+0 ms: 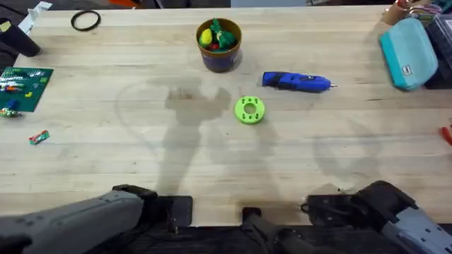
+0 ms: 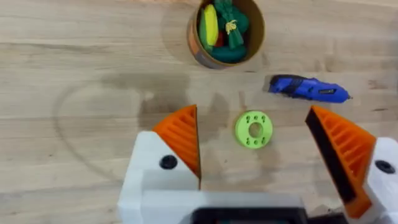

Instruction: Pick up the gripper from the table and insert it into the empty holder that is missing its gripper. Then pick up a screw, insert it into the mounting hole, and use the screwdriver to tighten it. Finally, clean up the table by picking up the vegetable and placing it into the bucket.

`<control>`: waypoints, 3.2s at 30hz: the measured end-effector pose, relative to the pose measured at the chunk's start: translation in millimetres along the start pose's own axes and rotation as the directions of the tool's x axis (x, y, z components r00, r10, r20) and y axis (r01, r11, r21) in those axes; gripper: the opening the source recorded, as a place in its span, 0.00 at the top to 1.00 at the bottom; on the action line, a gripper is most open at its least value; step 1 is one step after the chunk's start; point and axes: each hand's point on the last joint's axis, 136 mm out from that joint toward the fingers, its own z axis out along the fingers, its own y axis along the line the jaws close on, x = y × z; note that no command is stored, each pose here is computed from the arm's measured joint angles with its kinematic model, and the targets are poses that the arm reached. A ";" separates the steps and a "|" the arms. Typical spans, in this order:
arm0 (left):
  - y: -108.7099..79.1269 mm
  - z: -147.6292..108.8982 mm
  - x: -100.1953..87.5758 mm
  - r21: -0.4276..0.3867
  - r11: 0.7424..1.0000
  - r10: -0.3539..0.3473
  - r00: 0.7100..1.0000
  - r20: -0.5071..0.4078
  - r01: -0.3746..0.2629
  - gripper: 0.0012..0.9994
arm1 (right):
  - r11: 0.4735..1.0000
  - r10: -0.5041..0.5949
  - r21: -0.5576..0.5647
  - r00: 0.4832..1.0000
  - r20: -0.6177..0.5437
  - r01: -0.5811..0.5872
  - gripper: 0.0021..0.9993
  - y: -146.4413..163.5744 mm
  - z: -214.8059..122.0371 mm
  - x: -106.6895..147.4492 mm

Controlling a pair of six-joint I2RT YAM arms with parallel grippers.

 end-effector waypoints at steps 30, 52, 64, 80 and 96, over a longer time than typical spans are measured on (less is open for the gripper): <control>6.1 -13.2 21.4 -0.013 0.998 0.054 0.997 -0.056 -0.055 0.01 | 1.000 0.012 0.004 0.988 -0.151 -0.012 0.10 -0.4 -1.7 37.0; 6.1 -13.2 21.4 -0.013 0.998 0.054 0.997 -0.056 -0.055 0.01 | 1.000 0.012 0.004 0.988 -0.151 -0.012 0.10 -0.4 -1.7 37.0; 6.1 -13.2 21.4 -0.013 0.998 0.054 0.997 -0.056 -0.055 0.01 | 1.000 0.012 0.004 0.988 -0.151 -0.012 0.10 -0.4 -1.7 37.0; 6.1 -13.2 21.4 -0.013 0.998 0.054 0.997 -0.056 -0.055 0.01 | 1.000 0.012 0.004 0.988 -0.151 -0.012 0.10 -0.4 -1.7 37.0; 6.1 -13.2 21.4 -0.013 0.998 0.054 0.997 -0.056 -0.055 0.01 | 1.000 0.012 0.004 0.988 -0.151 -0.012 0.10 -0.4 -1.7 37.0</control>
